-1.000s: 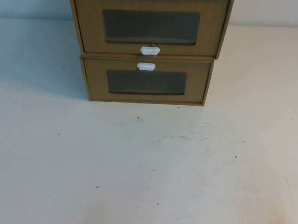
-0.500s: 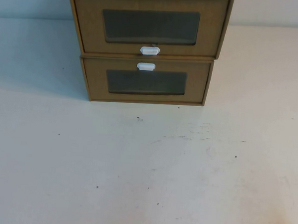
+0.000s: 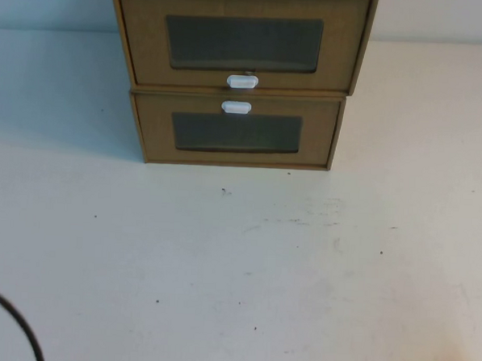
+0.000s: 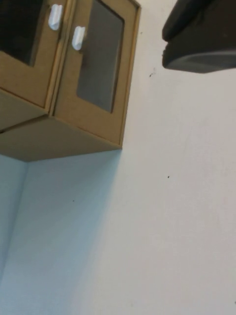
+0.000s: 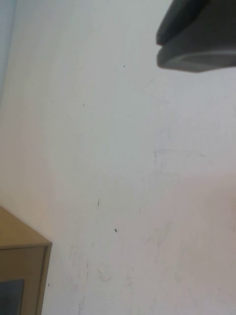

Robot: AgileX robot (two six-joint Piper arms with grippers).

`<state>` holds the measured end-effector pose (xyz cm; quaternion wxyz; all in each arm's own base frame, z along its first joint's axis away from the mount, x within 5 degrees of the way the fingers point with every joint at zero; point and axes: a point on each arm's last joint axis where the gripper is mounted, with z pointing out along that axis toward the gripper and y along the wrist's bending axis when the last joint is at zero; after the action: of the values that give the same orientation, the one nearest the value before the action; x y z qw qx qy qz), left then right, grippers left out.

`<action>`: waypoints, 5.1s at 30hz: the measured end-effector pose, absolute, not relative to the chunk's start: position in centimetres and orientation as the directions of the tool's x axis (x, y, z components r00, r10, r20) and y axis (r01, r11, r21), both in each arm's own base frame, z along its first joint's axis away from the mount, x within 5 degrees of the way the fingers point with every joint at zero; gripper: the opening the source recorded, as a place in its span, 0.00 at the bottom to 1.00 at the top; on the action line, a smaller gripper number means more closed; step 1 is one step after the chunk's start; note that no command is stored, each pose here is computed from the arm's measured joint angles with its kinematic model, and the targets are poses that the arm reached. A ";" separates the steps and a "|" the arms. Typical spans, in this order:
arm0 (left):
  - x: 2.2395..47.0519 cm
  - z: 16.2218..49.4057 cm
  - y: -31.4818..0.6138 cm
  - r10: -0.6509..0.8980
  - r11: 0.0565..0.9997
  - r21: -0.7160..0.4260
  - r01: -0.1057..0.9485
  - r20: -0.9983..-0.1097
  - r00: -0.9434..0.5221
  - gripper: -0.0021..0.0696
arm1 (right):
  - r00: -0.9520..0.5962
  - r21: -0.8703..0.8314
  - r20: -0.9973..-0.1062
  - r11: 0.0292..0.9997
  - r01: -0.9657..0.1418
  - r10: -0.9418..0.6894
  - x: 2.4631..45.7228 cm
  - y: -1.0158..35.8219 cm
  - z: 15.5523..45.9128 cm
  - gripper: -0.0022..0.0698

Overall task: Open the shoe box
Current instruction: 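Pull the top drawer of the cardboard box fully open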

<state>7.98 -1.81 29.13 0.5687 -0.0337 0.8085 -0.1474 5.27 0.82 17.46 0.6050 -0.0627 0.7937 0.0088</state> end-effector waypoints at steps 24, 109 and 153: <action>33.8 49.5 -9.5 0.206 0.732 -0.078 0.677 -0.921 -0.329 0.02 | -0.260 -0.062 -0.962 0.992 -0.110 -0.089 5.3 0.8 17.5 0.01; 45.3 40.6 -17.0 0.319 0.621 -0.153 0.769 -0.847 -0.426 0.02 | -0.022 0.701 -0.711 0.707 -0.092 0.703 5.5 0.7 20.6 0.01; 45.3 40.5 -17.0 0.318 0.625 -0.154 0.765 -0.845 -0.430 0.02 | -0.341 -0.403 -0.543 0.594 -0.696 -0.767 23.6 23.6 30.5 0.01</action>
<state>45.29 -17.00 40.55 0.4134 0.3379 0.8011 -0.2706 23.63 23.57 30.54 0.3597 -0.4475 0.8172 -0.0498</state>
